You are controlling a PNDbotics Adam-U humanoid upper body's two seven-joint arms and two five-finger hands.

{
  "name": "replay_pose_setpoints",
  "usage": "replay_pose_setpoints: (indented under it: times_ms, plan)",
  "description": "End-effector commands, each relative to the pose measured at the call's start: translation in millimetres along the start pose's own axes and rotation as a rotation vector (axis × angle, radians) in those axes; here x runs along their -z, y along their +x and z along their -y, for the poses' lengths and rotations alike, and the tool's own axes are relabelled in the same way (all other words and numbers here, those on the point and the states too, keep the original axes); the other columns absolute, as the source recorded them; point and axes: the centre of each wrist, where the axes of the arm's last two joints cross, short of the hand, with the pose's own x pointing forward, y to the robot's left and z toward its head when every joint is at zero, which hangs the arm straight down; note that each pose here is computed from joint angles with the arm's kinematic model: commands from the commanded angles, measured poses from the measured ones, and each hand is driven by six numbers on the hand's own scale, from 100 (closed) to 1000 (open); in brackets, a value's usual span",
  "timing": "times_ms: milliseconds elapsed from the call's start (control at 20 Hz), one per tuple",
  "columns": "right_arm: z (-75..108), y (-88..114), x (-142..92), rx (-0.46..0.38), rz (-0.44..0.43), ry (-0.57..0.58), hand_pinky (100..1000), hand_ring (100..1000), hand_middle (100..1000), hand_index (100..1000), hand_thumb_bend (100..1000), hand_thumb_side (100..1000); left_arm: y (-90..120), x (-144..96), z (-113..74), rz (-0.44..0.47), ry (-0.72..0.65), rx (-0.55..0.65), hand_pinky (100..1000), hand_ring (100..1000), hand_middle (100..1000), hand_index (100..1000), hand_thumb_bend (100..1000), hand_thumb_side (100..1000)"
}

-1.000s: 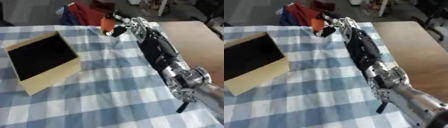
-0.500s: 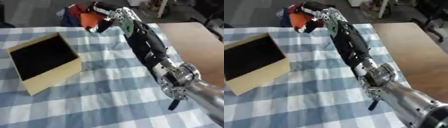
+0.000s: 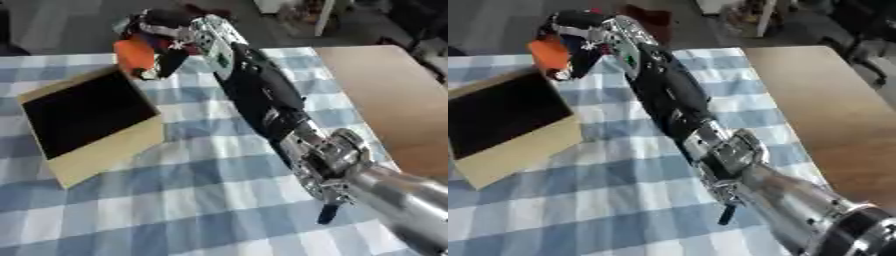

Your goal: Pick up objects on the table and place them in the box.

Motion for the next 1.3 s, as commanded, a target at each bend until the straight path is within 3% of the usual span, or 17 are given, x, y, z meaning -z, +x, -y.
replay_pose_setpoints:
  times_ms: [50,450,600,650,800,850,900,950,1000,1300]
  plan:
    - [10.5,9,7,-0.028,0.038,0.008,799,838,669,817,100,333,5,8,-1.7,0.048,0.014,-0.004,671,666,615,787,100,514]
    - [-14.8,23,23,-0.041,0.079,0.118,804,847,699,832,100,311,6,9,-1.0,0.070,0.040,-0.006,675,665,616,783,100,500]
    - [-22.5,26,26,-0.053,0.084,0.154,809,861,757,867,120,333,6,9,-1.1,0.070,0.044,-0.006,629,663,614,781,100,499]
    - [-24.0,26,26,-0.061,0.085,0.163,811,864,772,880,160,345,6,9,-1.1,0.068,0.044,-0.005,622,663,614,781,100,499]
    - [-27.9,24,23,-0.093,0.068,0.185,822,884,861,988,418,409,6,9,-1.4,0.067,0.044,-0.002,604,664,614,781,100,498]
    - [-28.8,20,19,-0.107,0.061,0.189,824,887,872,997,459,415,6,10,-1.5,0.068,0.044,-0.002,605,664,614,781,100,498]
    - [-29.0,16,14,-0.122,0.056,0.189,828,893,913,1000,626,396,6,10,-1.5,0.069,0.043,-0.001,611,664,614,781,100,497]
    - [-28.8,12,10,-0.136,0.054,0.185,832,896,933,1000,700,352,6,10,-1.5,0.070,0.042,-0.001,616,664,614,781,100,496]
    - [-28.0,9,6,-0.148,0.051,0.179,833,898,943,1000,743,420,6,10,-1.6,0.071,0.042,-0.001,620,664,614,781,100,498]
    - [-20.4,-1,-8,-0.177,0.046,0.104,827,889,975,1000,894,465,6,10,-2.0,0.072,0.042,0.002,650,664,614,781,100,498]
